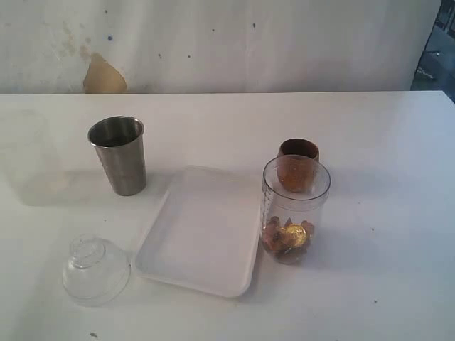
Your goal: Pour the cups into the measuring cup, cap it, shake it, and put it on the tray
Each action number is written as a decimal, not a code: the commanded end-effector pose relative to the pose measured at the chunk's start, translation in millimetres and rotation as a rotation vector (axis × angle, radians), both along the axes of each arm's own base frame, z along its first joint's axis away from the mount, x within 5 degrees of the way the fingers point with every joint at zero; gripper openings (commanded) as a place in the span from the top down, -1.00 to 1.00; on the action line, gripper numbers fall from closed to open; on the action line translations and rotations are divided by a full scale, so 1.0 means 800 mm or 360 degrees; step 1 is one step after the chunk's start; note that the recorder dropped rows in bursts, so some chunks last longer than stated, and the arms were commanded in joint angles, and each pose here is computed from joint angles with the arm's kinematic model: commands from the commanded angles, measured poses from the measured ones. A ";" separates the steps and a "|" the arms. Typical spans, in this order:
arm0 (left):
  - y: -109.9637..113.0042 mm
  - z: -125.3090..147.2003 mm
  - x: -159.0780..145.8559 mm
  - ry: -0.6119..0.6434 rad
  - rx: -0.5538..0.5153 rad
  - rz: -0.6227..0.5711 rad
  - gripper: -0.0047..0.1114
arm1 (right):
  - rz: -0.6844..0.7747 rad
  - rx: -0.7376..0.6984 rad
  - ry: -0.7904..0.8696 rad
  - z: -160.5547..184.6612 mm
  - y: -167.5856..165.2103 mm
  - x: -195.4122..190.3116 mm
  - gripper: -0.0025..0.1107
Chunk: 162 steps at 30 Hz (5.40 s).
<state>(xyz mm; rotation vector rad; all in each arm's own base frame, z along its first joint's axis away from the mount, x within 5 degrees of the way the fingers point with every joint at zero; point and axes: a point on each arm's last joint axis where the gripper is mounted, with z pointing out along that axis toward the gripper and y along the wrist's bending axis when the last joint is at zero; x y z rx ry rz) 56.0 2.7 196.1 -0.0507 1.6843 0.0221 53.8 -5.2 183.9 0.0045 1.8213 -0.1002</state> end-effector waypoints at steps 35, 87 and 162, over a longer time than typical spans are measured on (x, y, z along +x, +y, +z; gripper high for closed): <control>-0.002 0.027 0.000 -0.0382 0.0453 -0.0020 0.92 | -0.0014 0.0009 0.0020 -0.003 -0.001 -0.001 0.96; -0.058 -0.006 0.138 0.0000 -0.0202 -0.0913 -0.88 | -0.0013 0.0011 0.0020 -0.003 -0.001 -0.001 0.96; -0.112 -0.103 0.403 0.0239 -0.0082 -0.1173 0.92 | -0.0019 0.0033 0.0018 -0.003 -0.001 -0.001 0.96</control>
